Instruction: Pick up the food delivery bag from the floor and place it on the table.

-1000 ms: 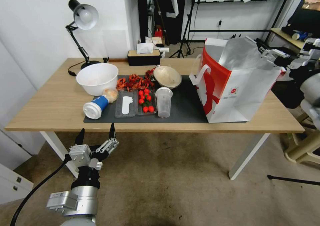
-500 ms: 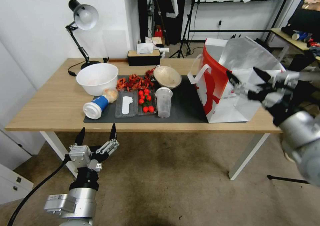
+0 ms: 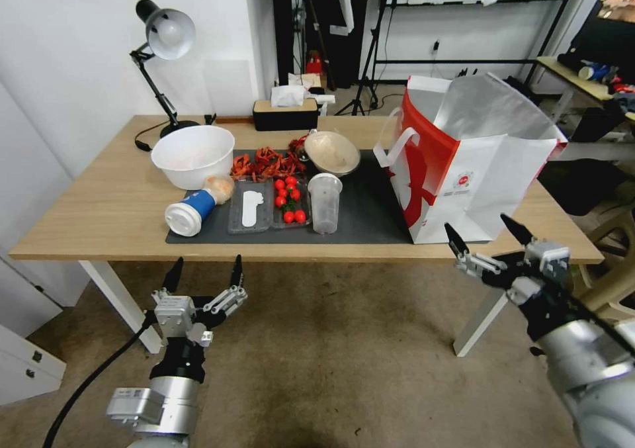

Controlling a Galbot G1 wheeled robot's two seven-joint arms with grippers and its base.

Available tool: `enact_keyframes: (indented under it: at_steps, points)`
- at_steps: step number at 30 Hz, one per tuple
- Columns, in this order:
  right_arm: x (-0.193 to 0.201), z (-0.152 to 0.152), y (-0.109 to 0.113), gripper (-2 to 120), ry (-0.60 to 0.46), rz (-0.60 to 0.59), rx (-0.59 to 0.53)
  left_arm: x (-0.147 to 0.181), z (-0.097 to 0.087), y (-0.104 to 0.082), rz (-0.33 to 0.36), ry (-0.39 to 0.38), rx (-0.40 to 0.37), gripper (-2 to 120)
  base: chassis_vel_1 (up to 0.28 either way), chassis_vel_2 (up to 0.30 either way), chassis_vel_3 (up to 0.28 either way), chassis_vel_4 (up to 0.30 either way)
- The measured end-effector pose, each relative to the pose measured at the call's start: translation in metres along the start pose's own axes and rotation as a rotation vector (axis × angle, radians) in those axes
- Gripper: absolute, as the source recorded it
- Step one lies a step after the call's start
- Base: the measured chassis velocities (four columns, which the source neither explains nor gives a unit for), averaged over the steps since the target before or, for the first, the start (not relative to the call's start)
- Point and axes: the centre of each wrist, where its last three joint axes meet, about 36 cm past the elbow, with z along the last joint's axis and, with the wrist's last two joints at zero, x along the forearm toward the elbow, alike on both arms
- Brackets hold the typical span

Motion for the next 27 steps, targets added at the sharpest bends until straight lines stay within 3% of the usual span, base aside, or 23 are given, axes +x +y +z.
enact_keyframes:
  at_steps: [11,27]
  points:
    - [0.013,0.071,-0.006,100,0.015,0.032,-0.039,0.000,0.034,0.008,-0.013,0.038,-0.032,100,0.000,0.000,0.000,0.000]
    - [0.004,0.094,-0.003,100,0.027,0.040,-0.073,-0.001,0.047,0.011,-0.024,0.051,-0.050,100,0.000,0.000,0.000,0.000]
